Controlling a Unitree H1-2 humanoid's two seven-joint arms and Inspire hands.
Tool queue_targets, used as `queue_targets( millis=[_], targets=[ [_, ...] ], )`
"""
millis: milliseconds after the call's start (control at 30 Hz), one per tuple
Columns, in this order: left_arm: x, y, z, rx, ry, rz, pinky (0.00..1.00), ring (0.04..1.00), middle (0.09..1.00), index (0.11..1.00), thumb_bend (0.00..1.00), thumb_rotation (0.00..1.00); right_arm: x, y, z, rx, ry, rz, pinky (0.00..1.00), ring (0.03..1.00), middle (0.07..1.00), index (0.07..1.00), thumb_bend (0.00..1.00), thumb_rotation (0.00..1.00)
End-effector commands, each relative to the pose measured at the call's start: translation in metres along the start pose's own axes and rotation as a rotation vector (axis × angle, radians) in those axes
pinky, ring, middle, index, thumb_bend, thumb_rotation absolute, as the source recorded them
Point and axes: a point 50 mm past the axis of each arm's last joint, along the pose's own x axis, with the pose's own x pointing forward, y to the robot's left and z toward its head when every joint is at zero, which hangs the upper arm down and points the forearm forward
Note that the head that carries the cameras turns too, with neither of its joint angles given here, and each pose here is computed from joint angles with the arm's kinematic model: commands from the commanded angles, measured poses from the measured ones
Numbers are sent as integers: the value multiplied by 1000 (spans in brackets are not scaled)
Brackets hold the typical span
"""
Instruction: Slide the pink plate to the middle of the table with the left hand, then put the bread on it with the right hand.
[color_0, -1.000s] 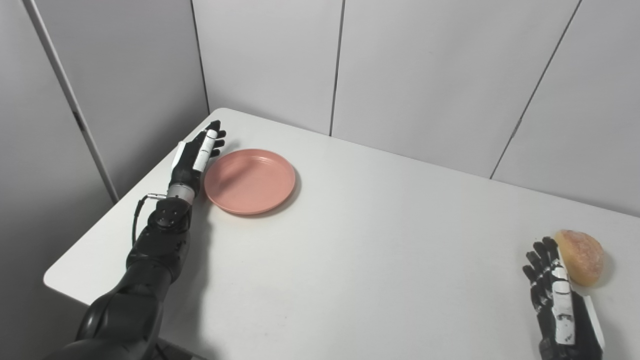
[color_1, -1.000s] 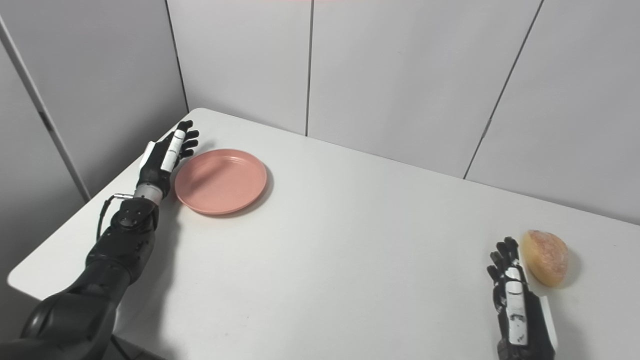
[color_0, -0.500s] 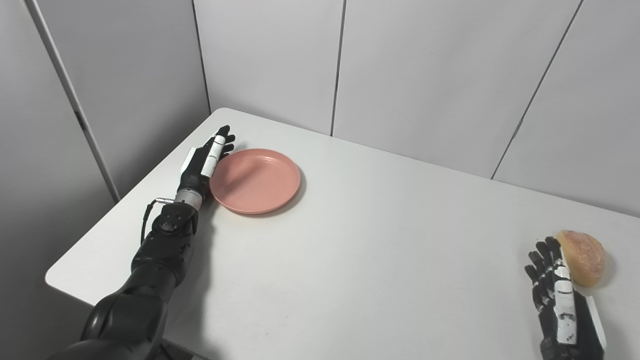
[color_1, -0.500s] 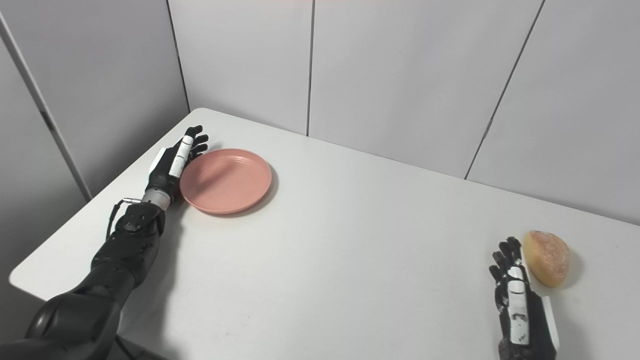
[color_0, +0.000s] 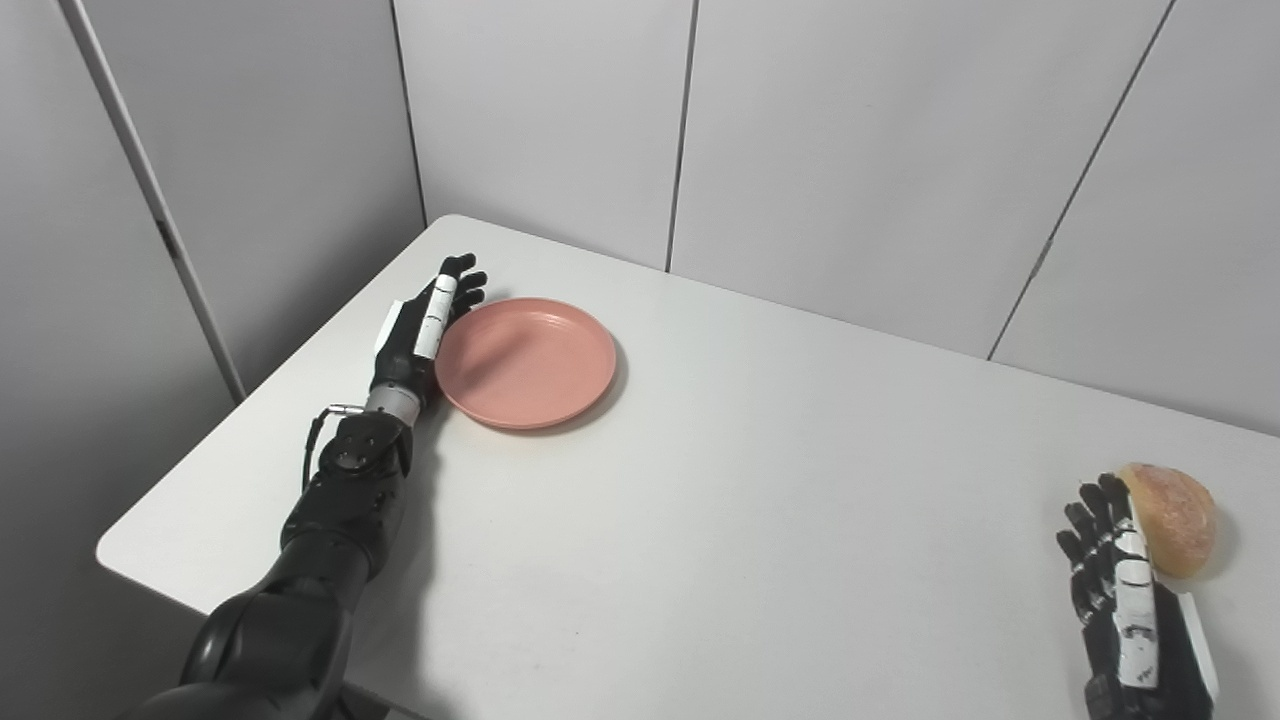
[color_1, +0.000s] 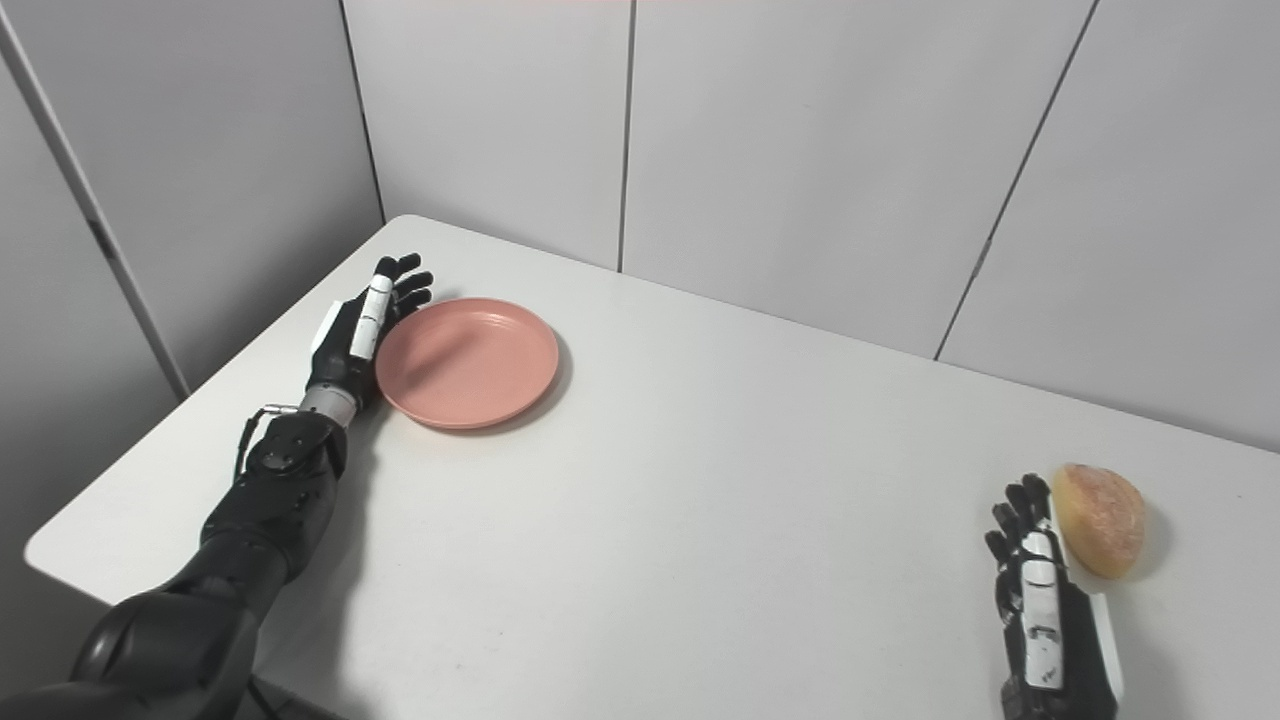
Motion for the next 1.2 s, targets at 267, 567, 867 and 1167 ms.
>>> queue_targets(
  millis=[267, 567, 867, 1167],
  targets=[
    [10, -42, 18, -45, -87, -88, 877, 881, 873, 873, 806, 1000, 17, 0, 15, -6, -79, 0, 1000, 1000, 1000, 1000, 459, 972],
    [10, -72, 25, -76, -80, -117, 865, 864, 856, 855, 822, 1000, 17, 0, 15, -11, -80, -3, 1000, 1000, 1000, 1000, 458, 962],
    [-2, -98, 20, -60, -88, -187, 884, 883, 874, 872, 794, 1000, 17, 1, 14, -19, -83, 1, 1000, 1000, 1000, 1000, 484, 963],
    [-12, -116, 16, -82, -76, -231, 892, 886, 879, 878, 805, 1000, 20, 4, 10, -25, -94, 7, 1000, 1000, 1000, 1000, 520, 941]
  ],
)
